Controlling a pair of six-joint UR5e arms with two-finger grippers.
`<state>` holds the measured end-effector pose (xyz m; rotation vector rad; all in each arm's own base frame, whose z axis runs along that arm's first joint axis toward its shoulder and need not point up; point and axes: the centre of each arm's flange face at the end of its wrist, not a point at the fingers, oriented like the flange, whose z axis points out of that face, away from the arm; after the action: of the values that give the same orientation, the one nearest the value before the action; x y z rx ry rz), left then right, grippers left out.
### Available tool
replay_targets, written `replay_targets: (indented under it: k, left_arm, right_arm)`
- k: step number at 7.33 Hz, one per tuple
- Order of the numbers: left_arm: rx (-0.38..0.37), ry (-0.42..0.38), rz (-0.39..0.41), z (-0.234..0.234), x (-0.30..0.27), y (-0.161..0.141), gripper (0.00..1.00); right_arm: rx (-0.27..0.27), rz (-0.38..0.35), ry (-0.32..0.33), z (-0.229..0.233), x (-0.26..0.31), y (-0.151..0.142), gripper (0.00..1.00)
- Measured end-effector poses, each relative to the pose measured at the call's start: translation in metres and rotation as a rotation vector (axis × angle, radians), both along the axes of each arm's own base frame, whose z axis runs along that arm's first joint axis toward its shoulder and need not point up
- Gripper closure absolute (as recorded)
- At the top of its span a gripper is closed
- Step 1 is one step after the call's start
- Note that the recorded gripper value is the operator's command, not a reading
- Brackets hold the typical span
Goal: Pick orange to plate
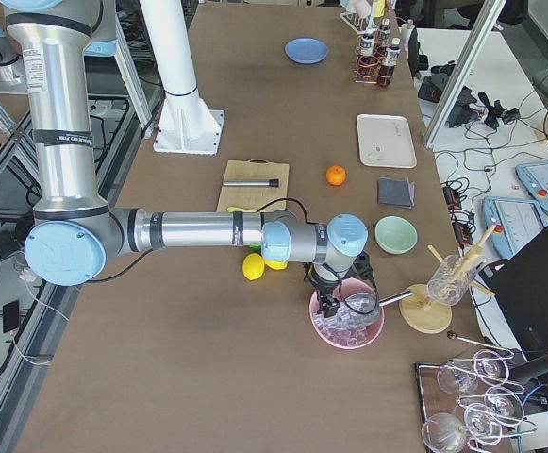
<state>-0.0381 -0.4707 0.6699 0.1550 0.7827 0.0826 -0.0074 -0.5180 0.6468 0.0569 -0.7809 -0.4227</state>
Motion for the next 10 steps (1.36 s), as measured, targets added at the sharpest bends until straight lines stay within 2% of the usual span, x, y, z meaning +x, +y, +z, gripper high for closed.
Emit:
replay_targets:
  k: [10]
  left_arm:
    - [0.007, 0.002, 0.003, -0.006, 0.002, -0.007, 0.02]
  right_arm:
    - [-0.003, -0.024, -0.010, 0.000, -0.014, -0.003, 0.00]
